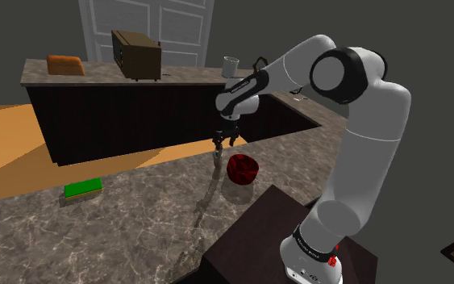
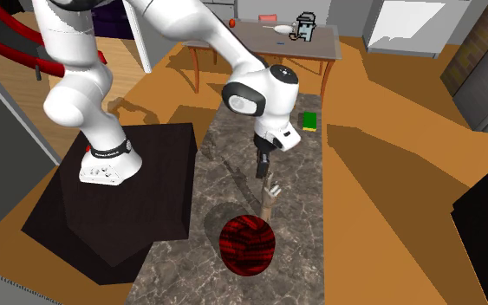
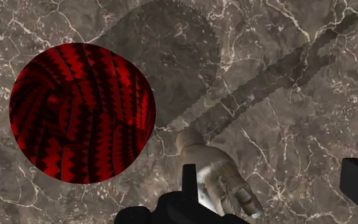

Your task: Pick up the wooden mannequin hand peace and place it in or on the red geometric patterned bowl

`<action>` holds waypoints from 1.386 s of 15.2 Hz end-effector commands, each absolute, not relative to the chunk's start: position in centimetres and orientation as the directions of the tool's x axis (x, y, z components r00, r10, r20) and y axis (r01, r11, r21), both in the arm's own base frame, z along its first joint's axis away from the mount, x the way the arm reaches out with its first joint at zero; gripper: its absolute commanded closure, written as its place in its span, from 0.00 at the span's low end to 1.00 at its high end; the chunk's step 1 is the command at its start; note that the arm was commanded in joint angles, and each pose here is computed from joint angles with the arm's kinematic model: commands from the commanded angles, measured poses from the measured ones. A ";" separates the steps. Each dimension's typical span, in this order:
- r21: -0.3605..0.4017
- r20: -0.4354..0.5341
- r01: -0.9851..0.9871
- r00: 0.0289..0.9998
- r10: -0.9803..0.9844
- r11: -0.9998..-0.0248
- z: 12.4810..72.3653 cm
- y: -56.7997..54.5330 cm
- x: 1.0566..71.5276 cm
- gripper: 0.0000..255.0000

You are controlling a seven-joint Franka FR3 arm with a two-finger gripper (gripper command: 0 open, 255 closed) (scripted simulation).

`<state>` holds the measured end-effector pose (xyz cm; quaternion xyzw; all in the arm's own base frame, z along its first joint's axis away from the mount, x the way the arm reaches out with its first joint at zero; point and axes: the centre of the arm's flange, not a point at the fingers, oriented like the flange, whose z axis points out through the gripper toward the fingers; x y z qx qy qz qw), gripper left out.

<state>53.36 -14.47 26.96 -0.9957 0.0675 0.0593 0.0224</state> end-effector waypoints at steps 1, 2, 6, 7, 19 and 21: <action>-0.034 -0.112 -0.144 0.984 -0.140 -0.989 25.1 -15.3 55.1 0.00; -0.032 -0.107 -0.148 0.984 -0.143 -0.989 24.3 -15.8 56.0 0.00; -0.027 -0.090 -0.162 0.983 -0.158 -0.986 21.1 -17.9 59.3 0.00; -0.027 -0.090 -0.162 0.983 -0.159 -0.986 21.0 -17.9 59.4 0.00; -0.027 -0.090 -0.162 0.983 -0.159 -0.986 17.0 -17.7 59.0 0.00; -0.027 -0.090 -0.162 0.983 -0.159 -0.986 17.0 -17.7 59.0 0.00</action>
